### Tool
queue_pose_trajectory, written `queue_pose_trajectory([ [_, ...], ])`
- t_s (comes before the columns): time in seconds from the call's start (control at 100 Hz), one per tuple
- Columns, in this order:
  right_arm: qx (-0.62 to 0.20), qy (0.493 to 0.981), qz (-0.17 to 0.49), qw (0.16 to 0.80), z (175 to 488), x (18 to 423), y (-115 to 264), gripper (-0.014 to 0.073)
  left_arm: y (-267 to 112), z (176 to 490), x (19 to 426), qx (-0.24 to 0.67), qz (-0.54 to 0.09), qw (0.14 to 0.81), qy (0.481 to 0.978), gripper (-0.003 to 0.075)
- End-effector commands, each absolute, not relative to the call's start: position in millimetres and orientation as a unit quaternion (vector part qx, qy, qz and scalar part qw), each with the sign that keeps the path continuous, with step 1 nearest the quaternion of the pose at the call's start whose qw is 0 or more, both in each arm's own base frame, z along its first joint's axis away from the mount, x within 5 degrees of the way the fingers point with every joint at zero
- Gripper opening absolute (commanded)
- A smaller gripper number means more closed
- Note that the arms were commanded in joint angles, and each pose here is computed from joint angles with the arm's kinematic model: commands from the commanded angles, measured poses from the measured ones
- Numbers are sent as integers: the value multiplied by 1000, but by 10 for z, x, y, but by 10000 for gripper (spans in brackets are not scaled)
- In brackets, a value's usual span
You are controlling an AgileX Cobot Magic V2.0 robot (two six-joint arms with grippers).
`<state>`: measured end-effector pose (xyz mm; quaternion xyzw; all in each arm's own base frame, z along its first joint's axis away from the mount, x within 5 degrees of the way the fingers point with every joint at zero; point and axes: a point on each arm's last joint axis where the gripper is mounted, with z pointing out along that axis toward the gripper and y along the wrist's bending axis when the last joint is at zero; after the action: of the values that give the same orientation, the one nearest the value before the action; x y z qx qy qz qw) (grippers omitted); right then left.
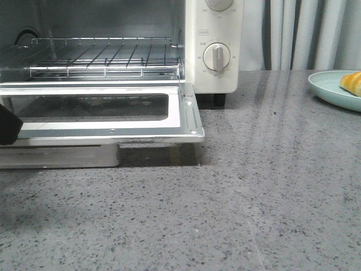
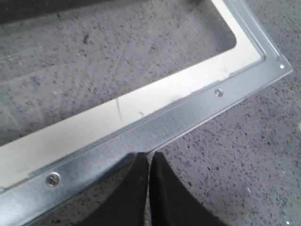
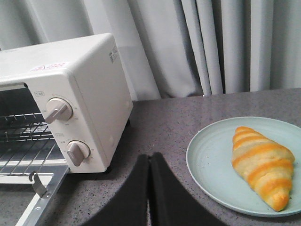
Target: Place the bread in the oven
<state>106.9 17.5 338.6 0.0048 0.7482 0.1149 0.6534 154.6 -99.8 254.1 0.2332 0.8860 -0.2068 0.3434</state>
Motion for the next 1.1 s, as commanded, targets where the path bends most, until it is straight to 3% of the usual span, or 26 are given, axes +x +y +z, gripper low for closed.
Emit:
queue_pose_trajectory([
  [0.0,-5,759,106,643,3640,1246,203,-59,-1002,2675,1598,222,-210,378,874,-21],
  [0.11,-31,804,61,590,3811,1490,210,-59,-996,2680,1579,227,-209,376,874,-21],
  [0.24,-7,846,14,534,3985,1830,86,-16,-967,2760,1499,231,-214,390,865,-22],
  [0.43,67,898,-25,435,3942,2361,-269,256,-854,3016,1254,234,-227,455,828,-21],
  [0.51,71,913,-34,400,3797,2587,-362,326,-784,3141,1108,234,-234,492,805,-21],
  [0.77,62,945,-42,317,3195,3109,-452,328,-628,3349,781,233,-245,564,753,-21],
  [1.09,51,965,-58,250,2646,3417,-544,302,-624,3381,729,221,-268,569,746,-21],
])
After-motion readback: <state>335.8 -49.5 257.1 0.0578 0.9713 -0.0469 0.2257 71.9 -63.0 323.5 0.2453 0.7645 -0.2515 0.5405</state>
